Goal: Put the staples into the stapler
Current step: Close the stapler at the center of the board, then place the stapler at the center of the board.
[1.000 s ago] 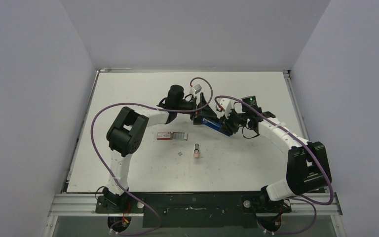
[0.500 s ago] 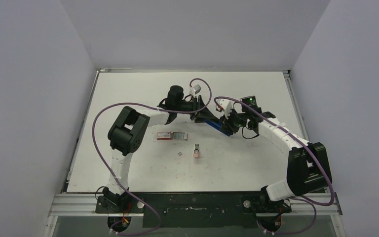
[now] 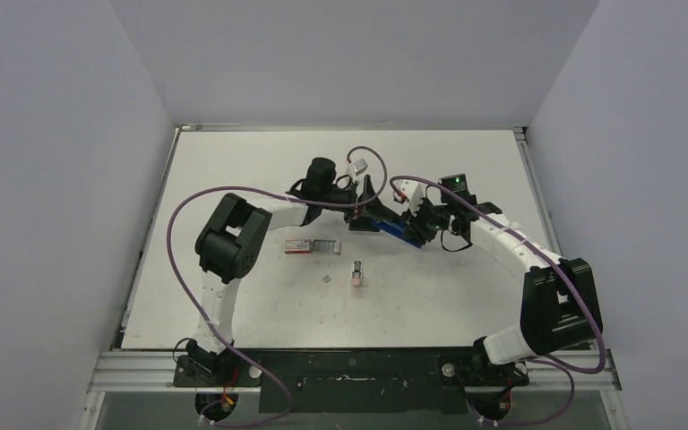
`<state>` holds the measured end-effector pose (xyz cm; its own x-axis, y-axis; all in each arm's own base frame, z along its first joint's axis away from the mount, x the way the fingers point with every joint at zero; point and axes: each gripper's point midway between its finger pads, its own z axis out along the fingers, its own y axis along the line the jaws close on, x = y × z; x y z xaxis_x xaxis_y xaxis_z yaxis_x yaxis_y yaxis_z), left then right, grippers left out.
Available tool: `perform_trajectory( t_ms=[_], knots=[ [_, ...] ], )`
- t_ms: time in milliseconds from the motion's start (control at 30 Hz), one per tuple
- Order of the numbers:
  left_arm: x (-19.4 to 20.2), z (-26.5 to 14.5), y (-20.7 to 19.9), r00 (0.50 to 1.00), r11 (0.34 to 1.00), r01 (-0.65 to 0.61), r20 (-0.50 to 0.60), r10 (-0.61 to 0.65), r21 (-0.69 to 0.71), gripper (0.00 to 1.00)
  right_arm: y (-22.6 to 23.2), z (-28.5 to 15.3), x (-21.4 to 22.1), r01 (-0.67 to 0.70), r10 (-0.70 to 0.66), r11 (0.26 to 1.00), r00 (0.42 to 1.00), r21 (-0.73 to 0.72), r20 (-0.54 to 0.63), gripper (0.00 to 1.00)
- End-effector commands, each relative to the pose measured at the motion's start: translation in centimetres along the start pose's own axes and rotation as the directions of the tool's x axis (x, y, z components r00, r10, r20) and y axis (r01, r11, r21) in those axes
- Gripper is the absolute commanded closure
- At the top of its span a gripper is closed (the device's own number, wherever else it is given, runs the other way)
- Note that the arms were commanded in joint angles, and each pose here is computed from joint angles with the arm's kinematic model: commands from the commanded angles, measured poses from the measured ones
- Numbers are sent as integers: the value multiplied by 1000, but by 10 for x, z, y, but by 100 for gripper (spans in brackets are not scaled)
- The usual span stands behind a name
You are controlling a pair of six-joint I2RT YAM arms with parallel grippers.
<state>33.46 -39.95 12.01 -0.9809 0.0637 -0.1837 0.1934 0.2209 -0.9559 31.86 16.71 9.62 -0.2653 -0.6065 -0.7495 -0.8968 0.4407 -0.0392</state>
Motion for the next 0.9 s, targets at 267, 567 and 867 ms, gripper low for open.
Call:
perform_trajectory(
  t_ms=[267, 567, 867],
  knots=[
    [-21, -35, -38, 959, 957, -273, 50, 279, -102, 4, -28, -14, 1, 60, -60, 996, 998, 59, 9, 95],
    [-24, -78, -43, 861, 821, -481, 11, 508, -307, 3, -36, 4, 39, 41, -40, 999, 997, 17, -64, 93],
    [-28, -121, -63, 687, 595, -651, -32, 726, -471, 3, -38, 13, 72, 32, -33, 999, 991, -13, -132, 78]
  ],
)
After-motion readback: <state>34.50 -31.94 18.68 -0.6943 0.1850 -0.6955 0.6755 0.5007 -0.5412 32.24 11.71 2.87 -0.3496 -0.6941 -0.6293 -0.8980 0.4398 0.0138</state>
